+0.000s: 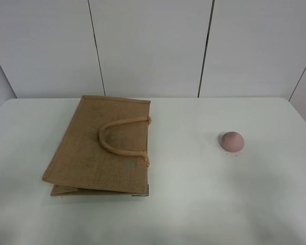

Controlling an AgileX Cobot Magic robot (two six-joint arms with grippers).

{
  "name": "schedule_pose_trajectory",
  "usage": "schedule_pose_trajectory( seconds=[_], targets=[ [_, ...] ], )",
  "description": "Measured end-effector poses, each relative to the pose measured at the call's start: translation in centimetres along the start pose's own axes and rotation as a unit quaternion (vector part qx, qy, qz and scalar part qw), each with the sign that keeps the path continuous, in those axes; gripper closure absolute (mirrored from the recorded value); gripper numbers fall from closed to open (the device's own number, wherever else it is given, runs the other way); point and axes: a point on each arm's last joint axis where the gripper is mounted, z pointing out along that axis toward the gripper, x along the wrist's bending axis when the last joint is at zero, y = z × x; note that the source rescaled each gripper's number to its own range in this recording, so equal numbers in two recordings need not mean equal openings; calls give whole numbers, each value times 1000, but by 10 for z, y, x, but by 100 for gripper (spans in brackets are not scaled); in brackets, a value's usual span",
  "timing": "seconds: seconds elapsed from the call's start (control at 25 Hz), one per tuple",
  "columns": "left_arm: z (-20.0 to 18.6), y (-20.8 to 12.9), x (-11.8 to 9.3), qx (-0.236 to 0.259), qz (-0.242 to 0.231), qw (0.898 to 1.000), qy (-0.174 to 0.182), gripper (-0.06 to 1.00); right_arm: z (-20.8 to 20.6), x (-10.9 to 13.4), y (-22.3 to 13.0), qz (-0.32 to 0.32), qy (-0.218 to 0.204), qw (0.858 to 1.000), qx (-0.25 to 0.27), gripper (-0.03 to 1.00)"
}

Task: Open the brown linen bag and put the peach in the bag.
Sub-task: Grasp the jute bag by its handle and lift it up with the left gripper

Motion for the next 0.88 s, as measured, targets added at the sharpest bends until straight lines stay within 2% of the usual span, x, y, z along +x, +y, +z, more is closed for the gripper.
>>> schedule_pose_trajectory(
  seconds=[0.48,0.56,0.6,0.64,0.68,0.88],
  targets=[
    [-1,0,0,-1,0,1000,0,19,0,0,0,0,0,1000,0,-3],
    [-3,2,0,-5,0,1000,-1,16,0,0,0,0,0,1000,0,-3],
    [-3,3,0,-7,-1,1000,-2,12,0,0,0,0,0,1000,0,-3],
    [-3,8,-1,4,-2,1000,-5,3,0,0,0,0,0,1000,0,-3],
    [0,14,-1,19,-3,1000,-6,0,0,0,0,0,0,1000,0,-3],
    [13,57,-1,72,-5,997,-6,-5,0,0,0,0,0,1000,0,-3]
  ],
)
